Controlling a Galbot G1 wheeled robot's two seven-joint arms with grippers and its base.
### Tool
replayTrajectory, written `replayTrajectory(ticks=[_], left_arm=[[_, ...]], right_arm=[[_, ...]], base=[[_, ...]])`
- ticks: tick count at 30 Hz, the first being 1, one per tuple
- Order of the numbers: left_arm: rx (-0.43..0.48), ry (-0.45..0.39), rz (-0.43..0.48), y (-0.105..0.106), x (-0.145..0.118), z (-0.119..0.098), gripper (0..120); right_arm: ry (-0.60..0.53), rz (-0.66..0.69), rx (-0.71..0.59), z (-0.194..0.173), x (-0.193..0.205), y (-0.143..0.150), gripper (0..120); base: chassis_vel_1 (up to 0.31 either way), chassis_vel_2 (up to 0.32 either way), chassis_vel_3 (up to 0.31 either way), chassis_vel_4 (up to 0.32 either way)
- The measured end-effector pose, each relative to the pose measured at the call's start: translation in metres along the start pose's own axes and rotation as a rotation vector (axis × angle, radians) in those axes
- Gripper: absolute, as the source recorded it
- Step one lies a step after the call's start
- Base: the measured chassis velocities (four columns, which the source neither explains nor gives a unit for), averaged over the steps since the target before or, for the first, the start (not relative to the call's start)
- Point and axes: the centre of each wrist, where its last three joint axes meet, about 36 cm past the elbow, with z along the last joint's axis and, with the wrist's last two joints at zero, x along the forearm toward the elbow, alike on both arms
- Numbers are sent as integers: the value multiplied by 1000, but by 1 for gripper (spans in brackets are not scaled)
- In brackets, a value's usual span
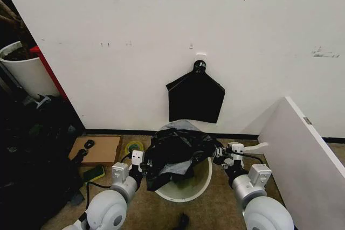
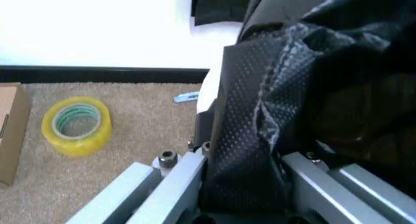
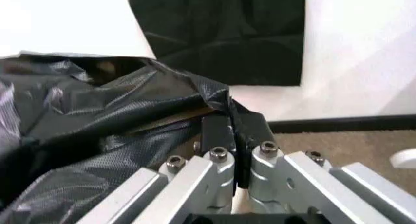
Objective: Place the garbage bag over the trash bin.
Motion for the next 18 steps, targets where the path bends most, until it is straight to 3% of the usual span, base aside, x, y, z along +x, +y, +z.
replayTrajectory(ticks=[18], left_arm=[[114,8,-7,-3,-3,-2,0]], right_arm=[[60,46,23,18,-5,-17,0]], base=[[0,0,0,0]])
